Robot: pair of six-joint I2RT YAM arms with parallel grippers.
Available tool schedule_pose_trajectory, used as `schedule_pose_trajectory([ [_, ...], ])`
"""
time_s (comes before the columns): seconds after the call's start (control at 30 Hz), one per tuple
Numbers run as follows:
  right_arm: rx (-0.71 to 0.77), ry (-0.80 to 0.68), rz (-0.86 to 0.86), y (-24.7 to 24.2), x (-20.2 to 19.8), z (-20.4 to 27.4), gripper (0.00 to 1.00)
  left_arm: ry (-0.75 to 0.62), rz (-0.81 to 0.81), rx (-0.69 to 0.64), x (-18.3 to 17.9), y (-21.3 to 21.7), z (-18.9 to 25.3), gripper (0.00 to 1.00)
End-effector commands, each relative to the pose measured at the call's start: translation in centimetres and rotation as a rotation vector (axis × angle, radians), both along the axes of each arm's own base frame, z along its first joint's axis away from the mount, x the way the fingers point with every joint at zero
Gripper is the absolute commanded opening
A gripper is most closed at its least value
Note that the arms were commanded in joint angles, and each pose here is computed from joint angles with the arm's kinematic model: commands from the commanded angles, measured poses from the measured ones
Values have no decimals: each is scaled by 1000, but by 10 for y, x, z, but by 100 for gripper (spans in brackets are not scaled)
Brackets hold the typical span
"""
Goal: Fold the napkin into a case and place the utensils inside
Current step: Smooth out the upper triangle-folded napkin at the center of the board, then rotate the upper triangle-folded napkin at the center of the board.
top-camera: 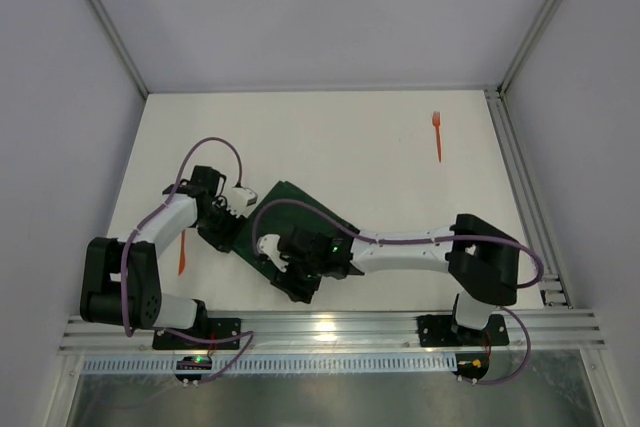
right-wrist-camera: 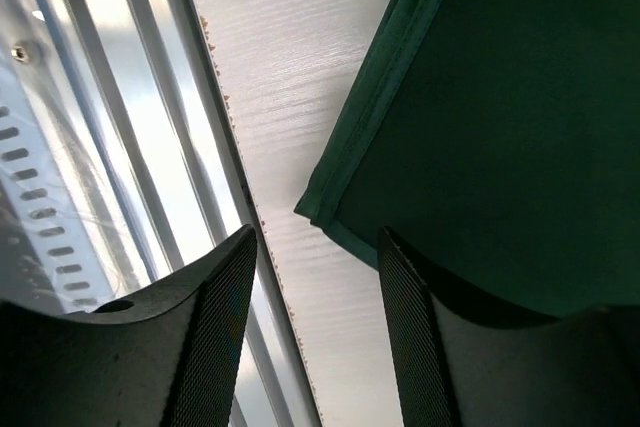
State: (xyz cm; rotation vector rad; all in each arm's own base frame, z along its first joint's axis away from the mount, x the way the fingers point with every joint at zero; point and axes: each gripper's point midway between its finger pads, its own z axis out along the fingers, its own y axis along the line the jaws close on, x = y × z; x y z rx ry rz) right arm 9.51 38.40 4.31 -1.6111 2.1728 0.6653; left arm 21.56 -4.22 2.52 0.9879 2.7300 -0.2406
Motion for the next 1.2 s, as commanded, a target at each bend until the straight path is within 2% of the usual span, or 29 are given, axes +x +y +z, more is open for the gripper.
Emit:
schedule_pose_trajectory([
  [0.0,184,-49,-130,7,25,63,57,-40,-10,-24,8,-4,10,45],
  [0.07,203,-17,-247,-8,39,67,59,-41,-13,-24,7,-3,11,45],
  [0.1,243,-21,-346,-20,63,80,60,-40,-13,-24,6,-3,11,45],
  [0.17,234,42,-508,-47,80,67,60,-45,-14,-29,6,-4,13,45],
  [0.2,276,39,-613,-66,105,75,60,-47,-11,-31,5,-4,14,45],
  [0.27,278,71,-725,-93,116,62,62,-55,-13,-33,5,-5,16,45],
  [0.3,337,92,-814,-105,133,71,63,-53,-10,-34,4,-5,17,45],
  [0.37,368,133,-873,-120,138,63,65,-54,-12,-36,4,-5,17,45],
  [0.43,429,155,-912,-130,153,66,66,-53,-12,-36,4,-5,18,45],
  [0.57,425,229,-923,-140,159,43,65,-50,-10,-33,3,-4,18,45],
  [0.8,445,288,-949,-142,169,14,59,-47,-9,-28,1,-3,17,45],
  [1.03,416,324,-950,-141,171,-4,49,-46,-10,-34,3,-5,18,45],
  [1.17,416,339,-948,-139,171,-7,32,-42,-14,-46,2,-7,19,45],
])
